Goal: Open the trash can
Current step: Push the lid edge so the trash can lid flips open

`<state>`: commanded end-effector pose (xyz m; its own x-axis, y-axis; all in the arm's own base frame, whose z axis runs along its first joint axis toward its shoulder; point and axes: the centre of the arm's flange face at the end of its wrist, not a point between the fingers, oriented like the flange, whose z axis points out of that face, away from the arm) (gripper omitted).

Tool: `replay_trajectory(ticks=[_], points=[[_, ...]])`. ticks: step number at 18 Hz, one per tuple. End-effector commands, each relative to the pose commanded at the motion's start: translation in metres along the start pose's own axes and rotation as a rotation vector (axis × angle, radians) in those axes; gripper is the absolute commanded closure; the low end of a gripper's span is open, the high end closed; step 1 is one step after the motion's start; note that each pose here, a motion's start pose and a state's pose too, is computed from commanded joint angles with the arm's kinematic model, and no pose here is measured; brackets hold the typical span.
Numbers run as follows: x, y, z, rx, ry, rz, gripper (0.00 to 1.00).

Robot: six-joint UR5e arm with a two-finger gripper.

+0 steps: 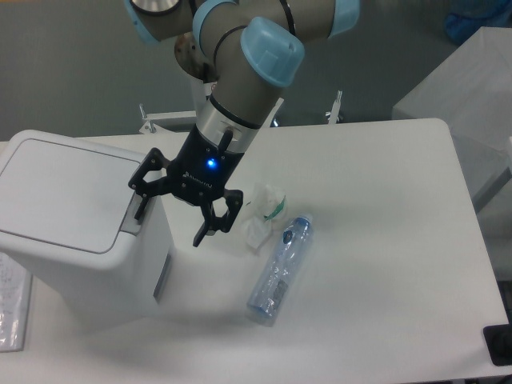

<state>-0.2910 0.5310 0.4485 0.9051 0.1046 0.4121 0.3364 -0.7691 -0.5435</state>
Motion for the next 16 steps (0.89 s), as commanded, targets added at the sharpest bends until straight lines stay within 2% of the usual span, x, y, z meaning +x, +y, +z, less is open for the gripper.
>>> replay_trajectory(ticks=[16], points=[[-0.0025, -0.0001, 0.0012, -0.001, 0.0, -0.003, 0.0]])
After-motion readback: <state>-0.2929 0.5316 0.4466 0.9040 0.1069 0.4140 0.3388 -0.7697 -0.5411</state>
